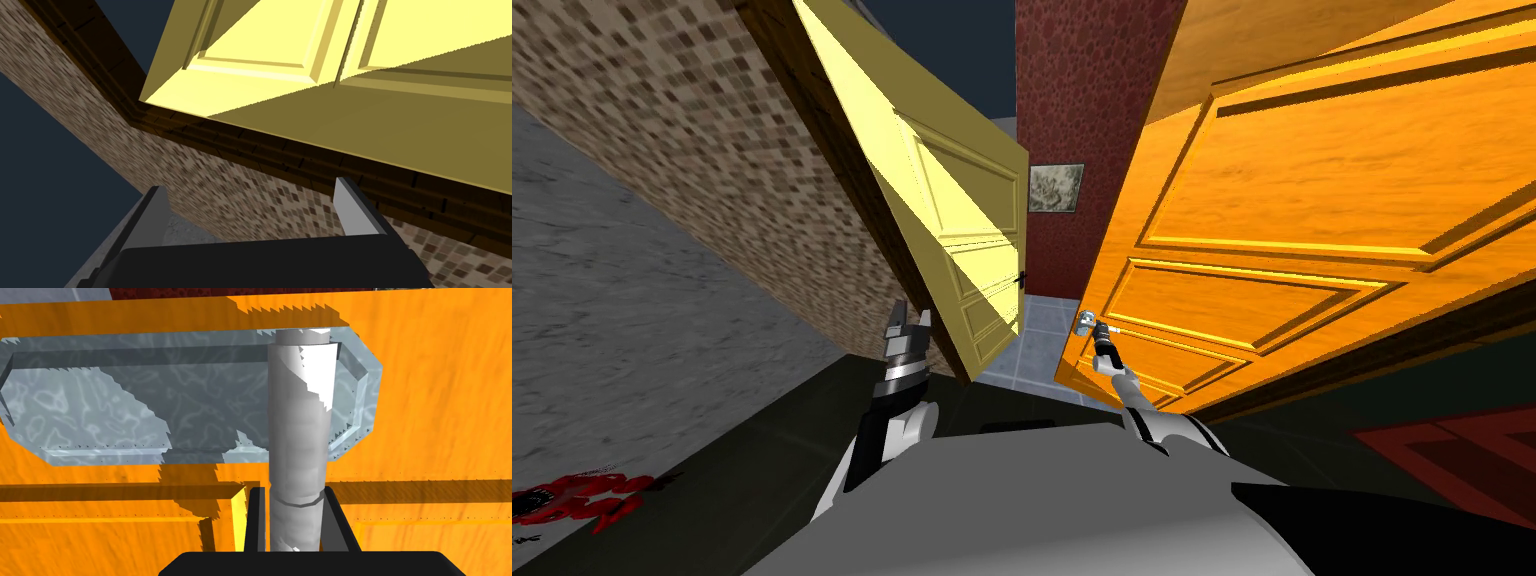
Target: Push the door open
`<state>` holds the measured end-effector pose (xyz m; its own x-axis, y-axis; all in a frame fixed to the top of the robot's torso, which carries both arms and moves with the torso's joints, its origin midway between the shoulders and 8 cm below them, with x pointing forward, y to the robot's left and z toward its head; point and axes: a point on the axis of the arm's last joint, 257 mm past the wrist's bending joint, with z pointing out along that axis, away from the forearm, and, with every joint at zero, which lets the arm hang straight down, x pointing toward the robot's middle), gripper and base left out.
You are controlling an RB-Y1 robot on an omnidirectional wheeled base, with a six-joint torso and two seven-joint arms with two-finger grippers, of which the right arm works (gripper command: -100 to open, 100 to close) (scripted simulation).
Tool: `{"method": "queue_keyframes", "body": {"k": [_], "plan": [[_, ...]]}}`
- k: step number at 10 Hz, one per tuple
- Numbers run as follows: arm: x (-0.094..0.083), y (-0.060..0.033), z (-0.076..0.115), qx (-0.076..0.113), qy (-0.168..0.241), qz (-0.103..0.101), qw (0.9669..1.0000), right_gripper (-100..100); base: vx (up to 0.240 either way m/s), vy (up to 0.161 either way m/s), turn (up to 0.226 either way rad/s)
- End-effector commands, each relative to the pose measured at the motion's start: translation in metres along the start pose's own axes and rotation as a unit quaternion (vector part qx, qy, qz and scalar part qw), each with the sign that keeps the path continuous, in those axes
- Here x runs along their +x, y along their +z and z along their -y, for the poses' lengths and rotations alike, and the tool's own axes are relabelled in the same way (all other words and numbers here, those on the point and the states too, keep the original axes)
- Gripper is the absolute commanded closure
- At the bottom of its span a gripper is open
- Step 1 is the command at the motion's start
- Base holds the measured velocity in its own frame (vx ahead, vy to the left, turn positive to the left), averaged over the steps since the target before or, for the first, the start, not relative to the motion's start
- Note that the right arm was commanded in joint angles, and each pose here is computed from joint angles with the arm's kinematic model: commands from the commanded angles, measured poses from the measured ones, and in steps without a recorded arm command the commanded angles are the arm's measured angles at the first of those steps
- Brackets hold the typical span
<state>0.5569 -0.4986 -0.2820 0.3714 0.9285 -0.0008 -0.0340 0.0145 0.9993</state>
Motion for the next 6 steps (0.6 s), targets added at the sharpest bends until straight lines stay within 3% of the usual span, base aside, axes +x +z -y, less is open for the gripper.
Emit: {"method": "queue_keyframes", "body": {"k": [1, 6], "plan": [[-0.011, 0.003, -0.008, -0.008, -0.004, 0.013, 0.9999, 100, 0.101, -0.017, -0.014], [-0.025, 0.005, -0.008, -0.008, -0.006, 0.046, 0.9989, 100, 0.118, -0.014, -0.022]]}}
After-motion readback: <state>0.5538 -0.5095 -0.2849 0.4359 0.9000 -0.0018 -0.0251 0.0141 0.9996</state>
